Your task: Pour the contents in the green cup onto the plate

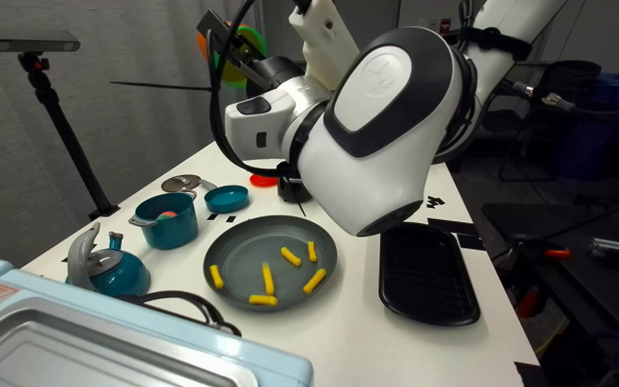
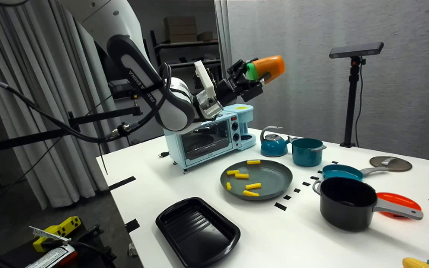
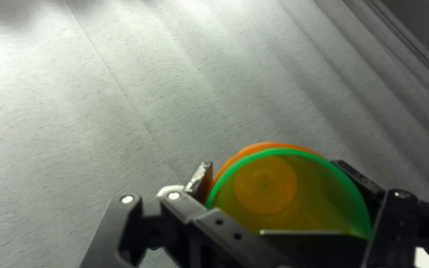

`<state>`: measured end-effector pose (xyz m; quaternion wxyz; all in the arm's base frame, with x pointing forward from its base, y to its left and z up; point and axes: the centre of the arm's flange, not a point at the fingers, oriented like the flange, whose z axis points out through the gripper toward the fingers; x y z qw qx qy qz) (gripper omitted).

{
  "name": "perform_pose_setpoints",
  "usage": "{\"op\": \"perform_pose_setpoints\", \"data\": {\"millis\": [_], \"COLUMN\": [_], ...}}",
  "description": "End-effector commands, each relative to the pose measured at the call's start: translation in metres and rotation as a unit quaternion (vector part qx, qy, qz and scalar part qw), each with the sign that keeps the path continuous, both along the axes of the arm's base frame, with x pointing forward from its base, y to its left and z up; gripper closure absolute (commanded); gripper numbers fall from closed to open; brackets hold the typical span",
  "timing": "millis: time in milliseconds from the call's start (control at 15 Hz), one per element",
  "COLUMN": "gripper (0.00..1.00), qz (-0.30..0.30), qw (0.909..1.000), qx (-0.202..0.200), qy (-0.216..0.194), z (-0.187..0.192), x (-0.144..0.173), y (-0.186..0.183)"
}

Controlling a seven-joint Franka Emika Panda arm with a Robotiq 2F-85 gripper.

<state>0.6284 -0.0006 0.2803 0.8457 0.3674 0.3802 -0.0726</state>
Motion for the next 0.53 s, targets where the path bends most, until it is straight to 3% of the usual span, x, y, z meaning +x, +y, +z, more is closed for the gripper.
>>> {"op": "perform_pose_setpoints", "data": {"millis": [0, 200, 467], "gripper": [0.44, 0.44, 0.44], "qz": [0.005, -0.011, -0.060], "qw": [0.9998, 0.9999, 0.9938], "qx": [-0.014, 0.011, 0.089], "qy": [-0.011, 0.002, 0.030], "z": [0.006, 0.006, 0.010], "x": [-0.004, 0.000, 0.013], "y": [-0.004, -0.008, -0.022]}}
